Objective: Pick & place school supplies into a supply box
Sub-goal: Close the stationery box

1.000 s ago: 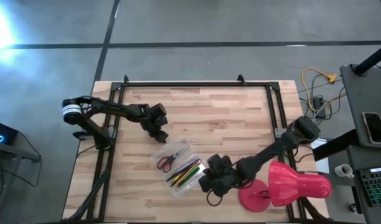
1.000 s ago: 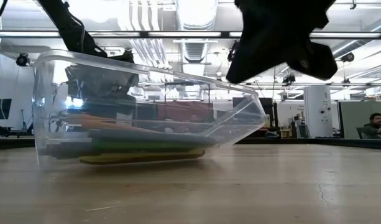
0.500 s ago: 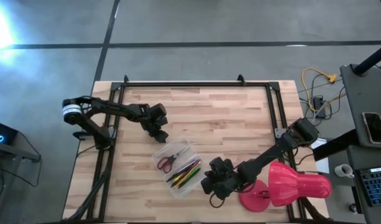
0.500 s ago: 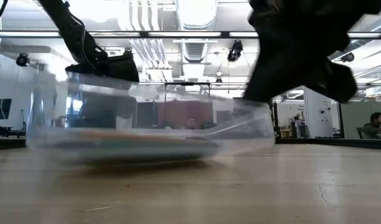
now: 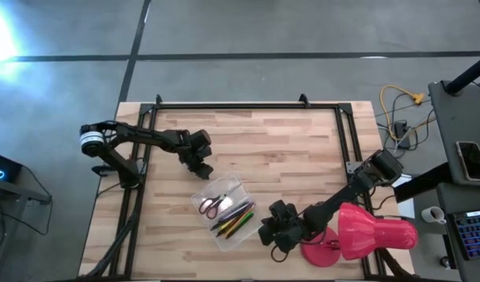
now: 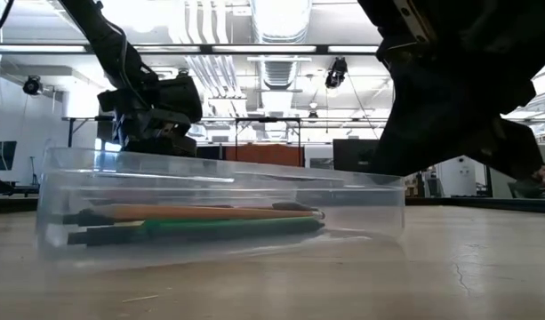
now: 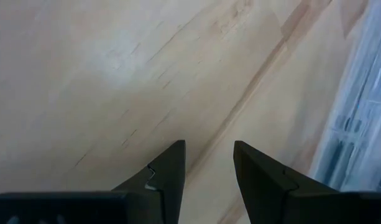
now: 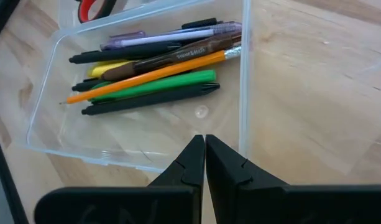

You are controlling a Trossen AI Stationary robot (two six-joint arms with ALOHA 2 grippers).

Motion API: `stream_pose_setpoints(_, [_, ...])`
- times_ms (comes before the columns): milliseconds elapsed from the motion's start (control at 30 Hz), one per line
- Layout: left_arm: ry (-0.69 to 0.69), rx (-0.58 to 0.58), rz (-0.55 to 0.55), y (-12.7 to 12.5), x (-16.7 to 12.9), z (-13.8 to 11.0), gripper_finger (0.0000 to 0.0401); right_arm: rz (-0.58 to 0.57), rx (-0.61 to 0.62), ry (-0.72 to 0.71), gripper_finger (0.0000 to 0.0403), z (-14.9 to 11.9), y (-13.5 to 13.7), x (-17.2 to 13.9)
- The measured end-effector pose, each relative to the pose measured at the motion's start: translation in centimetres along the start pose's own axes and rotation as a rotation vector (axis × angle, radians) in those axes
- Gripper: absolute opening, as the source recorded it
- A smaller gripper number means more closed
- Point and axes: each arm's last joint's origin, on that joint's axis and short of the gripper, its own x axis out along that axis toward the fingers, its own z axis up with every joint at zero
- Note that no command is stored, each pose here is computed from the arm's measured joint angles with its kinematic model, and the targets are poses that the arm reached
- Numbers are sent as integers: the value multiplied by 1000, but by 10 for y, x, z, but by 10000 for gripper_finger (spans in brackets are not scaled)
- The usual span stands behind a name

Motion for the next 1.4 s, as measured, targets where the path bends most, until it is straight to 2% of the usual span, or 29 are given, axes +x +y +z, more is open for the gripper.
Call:
stream_pose_setpoints(233, [35,-16,-21,-5,4,-6,121,19,12,-3,8,-2,-5,2])
stream_pose_setpoints(500, [74,-5,-44,-21,16,-15,121,27,11,-4,8,-2,-6,3])
stream_pose_setpoints(700, [101,19,-122,-36,29,-19,121,25,-8,5,8,-3,-7,4])
stream_pose_setpoints(933, [99,25,-178,-51,24,-11,121,23,-12,7,8,-3,-7,4])
stream_pose_setpoints(1133, [57,78,-258,-75,12,5,121,23,-17,7,8,-3,-7,4])
stream_pose_setpoints(1400, [2,192,-354,-122,-7,18,121,19,-22,3,8,-3,-10,5])
